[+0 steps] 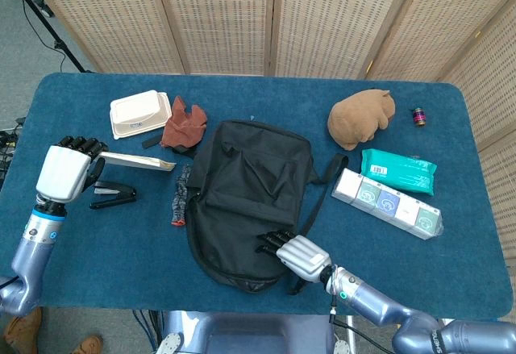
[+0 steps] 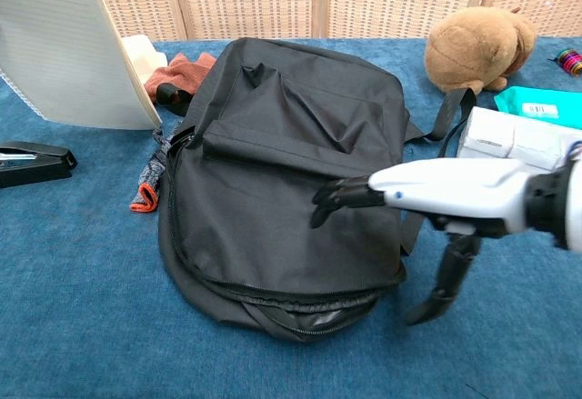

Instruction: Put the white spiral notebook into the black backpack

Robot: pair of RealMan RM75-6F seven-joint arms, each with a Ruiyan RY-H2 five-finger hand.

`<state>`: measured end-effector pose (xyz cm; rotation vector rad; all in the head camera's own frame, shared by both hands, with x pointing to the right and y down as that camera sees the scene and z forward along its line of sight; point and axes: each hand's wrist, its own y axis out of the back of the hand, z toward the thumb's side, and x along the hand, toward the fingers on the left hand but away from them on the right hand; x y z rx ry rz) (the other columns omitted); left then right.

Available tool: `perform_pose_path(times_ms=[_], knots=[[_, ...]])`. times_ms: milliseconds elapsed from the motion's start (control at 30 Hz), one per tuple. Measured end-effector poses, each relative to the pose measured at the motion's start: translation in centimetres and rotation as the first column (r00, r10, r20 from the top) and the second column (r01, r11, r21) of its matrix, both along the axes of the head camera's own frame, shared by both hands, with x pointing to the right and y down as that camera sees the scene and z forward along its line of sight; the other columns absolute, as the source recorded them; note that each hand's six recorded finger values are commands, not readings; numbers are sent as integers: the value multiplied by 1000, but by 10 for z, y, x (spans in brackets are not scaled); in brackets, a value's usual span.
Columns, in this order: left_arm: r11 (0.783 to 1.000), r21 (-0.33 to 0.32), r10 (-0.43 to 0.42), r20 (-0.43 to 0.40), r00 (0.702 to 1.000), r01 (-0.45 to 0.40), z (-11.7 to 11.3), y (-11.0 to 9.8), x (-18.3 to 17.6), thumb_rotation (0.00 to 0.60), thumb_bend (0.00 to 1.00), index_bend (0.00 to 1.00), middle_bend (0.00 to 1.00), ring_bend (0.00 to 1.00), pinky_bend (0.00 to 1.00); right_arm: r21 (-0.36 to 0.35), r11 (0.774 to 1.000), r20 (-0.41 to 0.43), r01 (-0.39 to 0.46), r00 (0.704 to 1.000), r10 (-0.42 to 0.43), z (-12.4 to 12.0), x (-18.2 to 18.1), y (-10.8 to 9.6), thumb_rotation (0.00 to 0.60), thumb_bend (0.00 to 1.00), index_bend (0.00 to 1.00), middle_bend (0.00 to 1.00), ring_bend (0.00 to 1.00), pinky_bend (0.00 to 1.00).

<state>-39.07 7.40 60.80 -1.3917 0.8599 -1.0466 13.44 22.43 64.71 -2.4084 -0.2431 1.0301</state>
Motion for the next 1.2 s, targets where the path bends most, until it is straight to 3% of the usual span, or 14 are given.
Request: perform_pose_path(times_ms=[500,1000,1100,1200], knots=[[1000,-7,-3,-19,1000,3,4,5,-4,600,487,816,618,527,540,56,998,-8,-28,1000,28,15,-21,-12,600,0,183,70,12,80],[1000,1,-8,-38,999,8,-1,6,-9,600,487,815,618,527,539,133,991,-78,31,997,-21,26,-21,-11,600,0,196,84,22,82],[1000,4,-7,-40,999,7,-2,6,-10,600,487,815,618,527,539,152,988,-92,34,996,-20,28,-19,-13,600,98,221,120,64,143],[1000,5,-8,-41,999,8,-3,6,-11,600,487,816,618,527,540,170,985,-101,27,995,-9,29,-17,-16,600,277,275,169,114,216]])
